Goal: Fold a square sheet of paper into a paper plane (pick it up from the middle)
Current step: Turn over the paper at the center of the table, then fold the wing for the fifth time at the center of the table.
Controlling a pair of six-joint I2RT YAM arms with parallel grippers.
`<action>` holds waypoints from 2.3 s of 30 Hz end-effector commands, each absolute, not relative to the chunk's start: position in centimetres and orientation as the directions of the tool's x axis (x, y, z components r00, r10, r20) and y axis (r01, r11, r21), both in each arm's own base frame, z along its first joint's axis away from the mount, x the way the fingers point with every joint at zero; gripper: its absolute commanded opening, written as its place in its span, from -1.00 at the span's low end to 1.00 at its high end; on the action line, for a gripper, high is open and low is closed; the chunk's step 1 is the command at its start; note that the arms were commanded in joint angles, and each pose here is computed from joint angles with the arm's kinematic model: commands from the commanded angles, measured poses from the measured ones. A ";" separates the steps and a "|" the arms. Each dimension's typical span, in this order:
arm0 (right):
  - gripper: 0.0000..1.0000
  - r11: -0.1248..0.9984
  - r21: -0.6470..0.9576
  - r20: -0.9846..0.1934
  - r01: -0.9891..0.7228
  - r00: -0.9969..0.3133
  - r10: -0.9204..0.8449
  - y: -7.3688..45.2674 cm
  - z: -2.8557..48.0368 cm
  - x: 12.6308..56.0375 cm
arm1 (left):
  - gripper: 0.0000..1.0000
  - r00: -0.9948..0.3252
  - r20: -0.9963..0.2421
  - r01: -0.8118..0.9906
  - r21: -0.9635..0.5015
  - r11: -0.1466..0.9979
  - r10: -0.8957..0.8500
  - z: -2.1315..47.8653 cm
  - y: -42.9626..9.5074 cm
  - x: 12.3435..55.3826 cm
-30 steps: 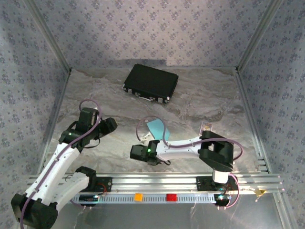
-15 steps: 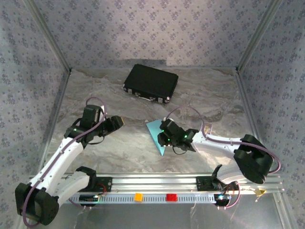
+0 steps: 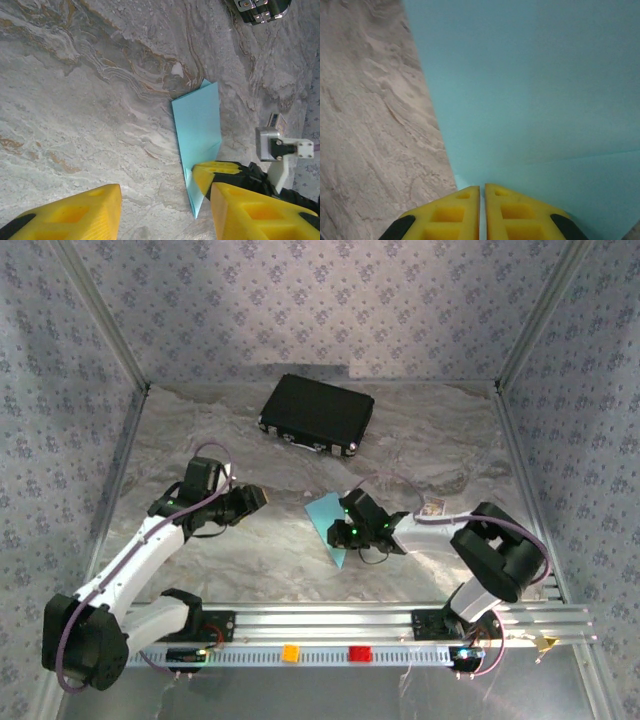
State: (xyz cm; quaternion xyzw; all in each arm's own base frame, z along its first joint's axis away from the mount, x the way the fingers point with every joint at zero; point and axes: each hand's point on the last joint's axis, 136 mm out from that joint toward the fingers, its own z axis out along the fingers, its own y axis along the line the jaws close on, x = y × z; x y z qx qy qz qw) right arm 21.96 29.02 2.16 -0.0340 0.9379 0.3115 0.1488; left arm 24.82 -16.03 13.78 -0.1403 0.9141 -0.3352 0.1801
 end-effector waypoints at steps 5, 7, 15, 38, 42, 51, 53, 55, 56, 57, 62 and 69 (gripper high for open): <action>-0.76 0.832 0.550 -0.182 0.076 -0.961 0.208 28.1 0.0 21.5 | -0.05 -0.915 -0.213 -0.108 -0.690 0.716 -0.343 13.4 -17.4 24.9; -0.76 0.832 0.540 -0.178 0.126 -0.949 0.259 28.1 0.0 21.4 | -0.08 -0.919 -0.204 -0.106 -0.695 0.711 -0.337 13.2 -17.8 25.0; -0.78 0.667 0.644 -0.127 0.375 -0.807 0.577 28.5 0.2 21.2 | -0.29 -0.937 -0.179 -0.096 -0.694 0.714 -0.301 12.2 -18.7 24.6; -0.67 0.706 0.673 -0.259 0.221 -0.824 0.505 29.3 4.7 23.0 | -0.56 -0.962 -0.151 -0.065 -0.683 0.727 -0.229 11.4 -21.8 25.8; -0.66 0.731 0.656 -0.278 0.189 -0.840 0.466 28.7 4.9 23.4 | -0.58 -0.966 -0.151 -0.052 -0.675 0.736 -0.207 11.2 -23.0 26.0; -0.64 0.747 0.643 -0.274 0.171 -0.859 0.433 26.5 4.4 23.6 | -0.63 -0.979 -0.153 0.003 -0.667 0.745 -0.133 11.2 -26.0 26.2; -0.62 0.753 0.639 -0.282 0.158 -0.862 0.420 25.9 4.5 23.4 | -0.64 -0.982 -0.155 0.020 -0.668 0.744 -0.112 11.1 -26.9 26.2; -0.62 0.759 0.634 -0.278 0.150 -0.872 0.404 25.4 4.5 23.2 | -0.66 -0.984 -0.149 0.031 -0.670 0.742 -0.093 10.9 -27.7 26.2; -0.61 0.763 0.629 -0.276 0.151 -0.873 0.401 25.1 4.4 23.1 | -0.68 -0.987 -0.138 0.032 -0.669 0.742 -0.082 10.6 -28.2 26.1; -0.61 0.764 0.626 -0.274 0.154 -0.874 0.401 24.8 4.3 22.9 | -0.69 -0.989 -0.132 0.036 -0.670 0.741 -0.071 10.4 -28.6 26.0; -0.59 0.758 0.631 -0.275 0.167 -0.865 0.420 23.8 4.3 22.6 | -0.73 -0.995 -0.096 0.046 -0.682 0.730 -0.027 9.3 -30.5 25.6; -0.56 0.763 0.623 -0.273 0.172 -0.866 0.419 23.1 4.4 22.2 | -0.74 -0.996 -0.083 0.080 -0.701 0.708 0.030 8.9 -32.4 25.3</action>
